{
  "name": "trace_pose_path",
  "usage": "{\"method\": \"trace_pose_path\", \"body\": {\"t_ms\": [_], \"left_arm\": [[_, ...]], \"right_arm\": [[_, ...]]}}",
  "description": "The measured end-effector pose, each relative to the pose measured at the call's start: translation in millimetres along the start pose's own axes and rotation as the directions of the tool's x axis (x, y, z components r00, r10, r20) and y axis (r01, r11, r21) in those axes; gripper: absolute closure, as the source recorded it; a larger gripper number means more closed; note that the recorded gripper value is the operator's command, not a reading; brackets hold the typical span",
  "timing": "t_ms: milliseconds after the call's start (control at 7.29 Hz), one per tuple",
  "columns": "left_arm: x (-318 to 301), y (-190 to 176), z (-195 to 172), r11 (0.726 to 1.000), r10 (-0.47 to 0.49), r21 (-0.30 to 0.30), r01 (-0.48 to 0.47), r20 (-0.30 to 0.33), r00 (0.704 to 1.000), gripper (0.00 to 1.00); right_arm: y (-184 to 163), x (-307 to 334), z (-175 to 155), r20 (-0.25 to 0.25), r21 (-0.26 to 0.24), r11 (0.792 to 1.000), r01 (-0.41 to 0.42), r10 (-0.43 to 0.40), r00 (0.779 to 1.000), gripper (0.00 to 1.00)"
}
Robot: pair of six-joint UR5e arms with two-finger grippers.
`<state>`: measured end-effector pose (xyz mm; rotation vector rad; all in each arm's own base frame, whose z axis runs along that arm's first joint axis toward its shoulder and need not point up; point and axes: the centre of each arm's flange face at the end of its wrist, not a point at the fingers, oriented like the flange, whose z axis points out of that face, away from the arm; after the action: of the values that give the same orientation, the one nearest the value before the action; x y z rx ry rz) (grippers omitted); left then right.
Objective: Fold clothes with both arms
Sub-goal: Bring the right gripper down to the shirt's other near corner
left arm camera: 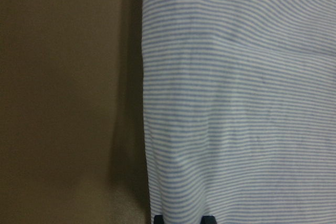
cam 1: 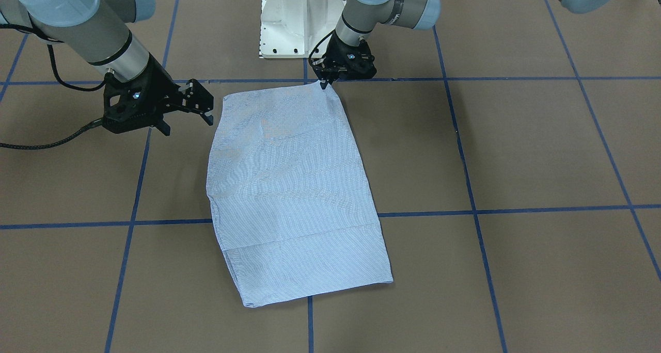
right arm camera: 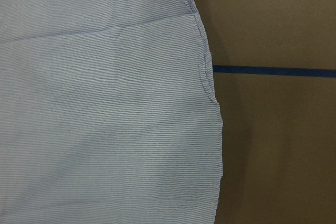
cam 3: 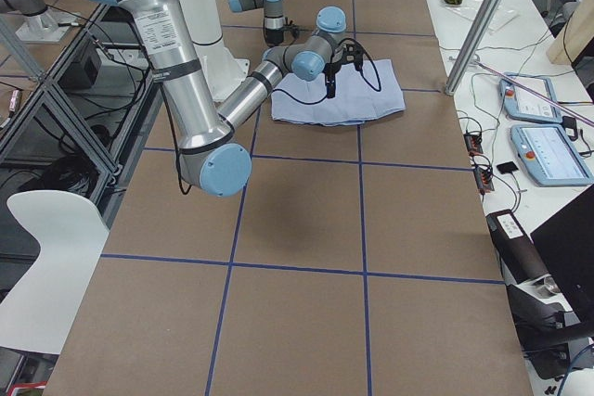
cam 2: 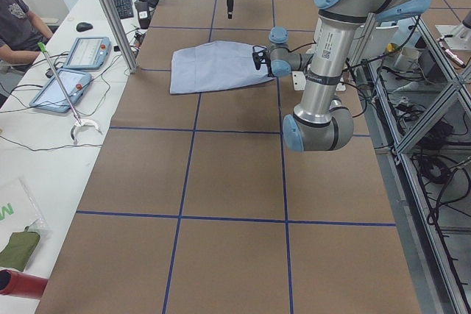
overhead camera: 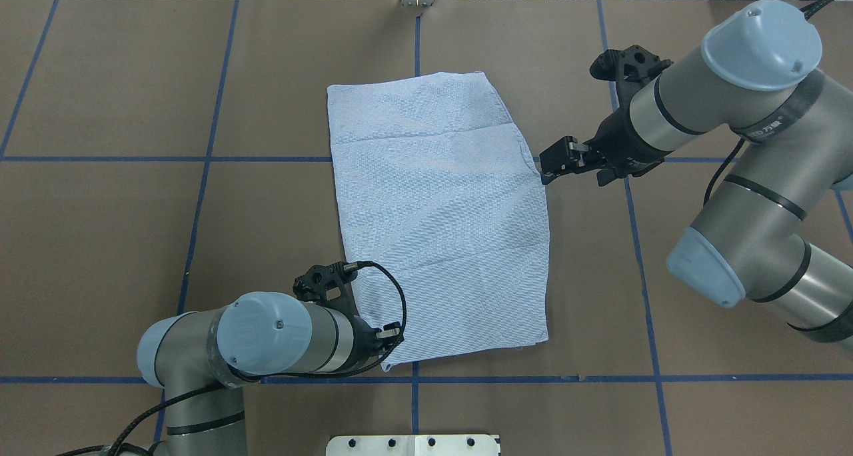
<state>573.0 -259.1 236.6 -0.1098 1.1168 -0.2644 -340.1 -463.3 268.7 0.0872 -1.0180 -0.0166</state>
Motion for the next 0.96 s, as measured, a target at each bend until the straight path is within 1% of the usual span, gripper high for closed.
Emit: {"method": "trace_pose_path", "body": {"t_ms": [137,274,412,686,961], "left_arm": [[2.5,-1.9,-8.9,1.000,0.002,0.003,-0.002,-0.008,1.000,1.00],[3.9,-5.5,-14.5,1.000,0.004,0.009,-0.003,-0.012,1.000,1.00],[4.6,-10.0,-17.9,1.000,0.003,0.016,-0.003,-0.014,1.000,1.00],[4.6,-20.7,-21.9,0.999,-0.001,0.032,0.002,-0.016,1.000,1.00],[4.3,-29.1,-24.4,0.999,-0.007,0.045,0.008,-0.016,1.000,1.00]], "right_arm": [[3.4,-2.3,2.6,0.003,-0.005,0.999,-0.051,0.051,0.999,0.00],[11.1,-10.0,9.6,0.006,-0.020,0.993,-0.115,0.115,0.993,0.00],[24.4,-24.2,20.7,0.007,-0.031,0.982,-0.184,0.185,0.983,0.00],[64.2,-55.9,52.4,-0.005,-0.016,0.965,-0.263,0.263,0.965,0.00],[117.1,-82.6,92.8,-0.037,0.003,0.941,-0.339,0.339,0.940,0.00]]}}
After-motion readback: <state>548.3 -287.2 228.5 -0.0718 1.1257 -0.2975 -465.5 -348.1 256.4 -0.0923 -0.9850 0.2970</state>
